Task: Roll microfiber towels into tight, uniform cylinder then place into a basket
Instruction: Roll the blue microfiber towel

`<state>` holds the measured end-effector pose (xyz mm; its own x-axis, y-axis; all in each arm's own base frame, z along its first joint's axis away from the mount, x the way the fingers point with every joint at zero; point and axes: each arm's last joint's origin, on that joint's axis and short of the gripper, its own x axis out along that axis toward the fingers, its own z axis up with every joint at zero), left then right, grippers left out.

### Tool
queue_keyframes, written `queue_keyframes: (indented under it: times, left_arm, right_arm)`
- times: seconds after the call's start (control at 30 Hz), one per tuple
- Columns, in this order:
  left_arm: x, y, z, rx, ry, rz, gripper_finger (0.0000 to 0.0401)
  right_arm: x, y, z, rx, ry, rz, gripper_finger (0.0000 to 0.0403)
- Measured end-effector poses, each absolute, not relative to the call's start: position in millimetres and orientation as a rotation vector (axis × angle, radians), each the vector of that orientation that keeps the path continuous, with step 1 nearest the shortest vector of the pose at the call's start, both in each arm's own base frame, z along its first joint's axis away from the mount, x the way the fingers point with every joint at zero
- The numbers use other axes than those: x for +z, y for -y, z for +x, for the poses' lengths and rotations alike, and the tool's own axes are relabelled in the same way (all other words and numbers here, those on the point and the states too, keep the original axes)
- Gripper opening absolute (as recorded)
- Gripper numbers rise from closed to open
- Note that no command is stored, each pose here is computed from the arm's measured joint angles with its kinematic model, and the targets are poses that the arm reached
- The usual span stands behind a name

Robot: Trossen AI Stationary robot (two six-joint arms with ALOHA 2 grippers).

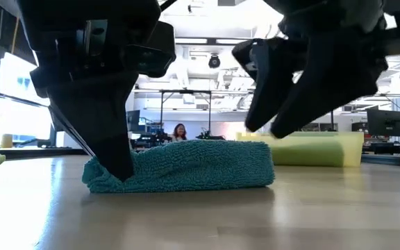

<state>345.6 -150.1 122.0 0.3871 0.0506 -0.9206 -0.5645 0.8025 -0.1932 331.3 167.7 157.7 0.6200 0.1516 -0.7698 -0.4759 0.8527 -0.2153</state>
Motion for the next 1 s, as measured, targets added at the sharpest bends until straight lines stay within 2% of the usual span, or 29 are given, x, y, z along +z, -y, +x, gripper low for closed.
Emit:
queue_keyframes:
  times: [0.43, 0.53, 0.8, 1.0]
  left_arm:
    - [122, 150, 346, 0.413, -1.109, -0.534, 0.0005]
    - [122, 150, 346, 0.411, -1.111, -0.535, 0.0005]
    - [122, 149, 346, 0.400, -1.118, -0.525, 0.0005]
    - [122, 144, 348, 0.387, -1.129, -0.523, 0.0005]
  right_arm:
    - [136, -155, 341, 0.356, -0.850, -0.341, 0.0126]
    - [136, -154, 342, 0.354, -0.839, -0.339, 0.0142]
    - [137, -157, 341, 0.370, -0.836, -0.338, 0.0220]
    - [156, -172, 337, 0.419, -0.774, -0.385, 0.0220]
